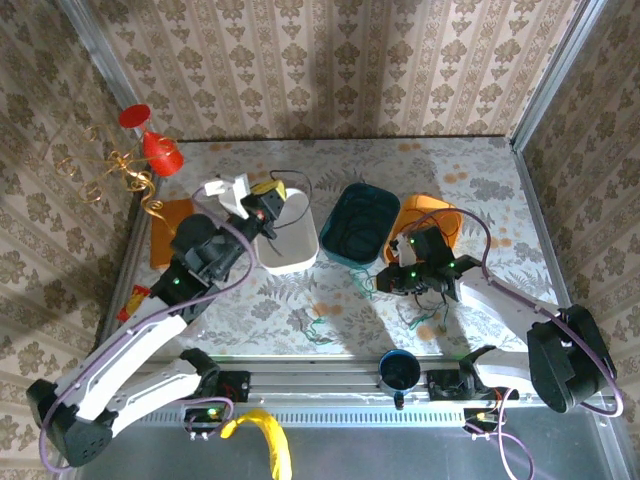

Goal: Untangle the cables

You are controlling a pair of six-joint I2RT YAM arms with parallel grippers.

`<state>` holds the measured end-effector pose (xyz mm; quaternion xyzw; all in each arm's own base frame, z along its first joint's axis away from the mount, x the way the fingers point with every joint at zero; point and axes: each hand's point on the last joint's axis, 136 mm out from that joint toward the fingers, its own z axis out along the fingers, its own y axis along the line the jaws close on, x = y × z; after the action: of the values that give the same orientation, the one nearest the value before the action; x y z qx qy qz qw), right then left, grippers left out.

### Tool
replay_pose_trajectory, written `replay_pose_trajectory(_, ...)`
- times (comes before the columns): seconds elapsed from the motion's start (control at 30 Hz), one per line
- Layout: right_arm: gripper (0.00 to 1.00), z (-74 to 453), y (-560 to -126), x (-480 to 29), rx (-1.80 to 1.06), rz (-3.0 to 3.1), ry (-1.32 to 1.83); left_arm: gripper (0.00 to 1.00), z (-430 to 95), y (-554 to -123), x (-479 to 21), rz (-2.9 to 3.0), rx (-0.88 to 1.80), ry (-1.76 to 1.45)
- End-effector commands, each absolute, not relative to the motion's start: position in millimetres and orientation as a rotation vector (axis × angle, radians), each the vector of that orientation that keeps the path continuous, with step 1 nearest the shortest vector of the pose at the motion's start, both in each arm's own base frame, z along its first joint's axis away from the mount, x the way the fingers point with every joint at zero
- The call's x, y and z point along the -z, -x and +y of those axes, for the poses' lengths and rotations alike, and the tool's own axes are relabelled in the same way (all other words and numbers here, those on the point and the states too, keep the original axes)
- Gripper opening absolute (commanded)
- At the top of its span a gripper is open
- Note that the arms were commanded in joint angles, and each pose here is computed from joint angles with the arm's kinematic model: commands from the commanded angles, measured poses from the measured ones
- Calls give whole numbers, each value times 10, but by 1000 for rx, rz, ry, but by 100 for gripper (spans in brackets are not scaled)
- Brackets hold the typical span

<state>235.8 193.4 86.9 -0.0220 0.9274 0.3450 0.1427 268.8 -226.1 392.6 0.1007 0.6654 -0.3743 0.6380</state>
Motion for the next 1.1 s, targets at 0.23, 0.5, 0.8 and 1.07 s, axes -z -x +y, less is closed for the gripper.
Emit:
replay_pose_trajectory(0.23,0,1672,-2327,-1426,-942,2482,-34,0,-3093,-3263,-3604,1622,1005,-331)
replay_pose_trajectory(0.5,0,1506,-2277,-1819,-943,2366,-105,0,-3709,-3756,-2951,1736,1123,-332)
replay_pose_trajectory(0.8,0,1379,-2283,-1983,-902,2335,-134,0,-3983,-4059,-1960,1938,1101,-278)
replay_pose_trajectory(1.07,0,1361,-2315,-2031,-900,2324,-137,24,-3947,-4066,-1693,2031,1003,-227)
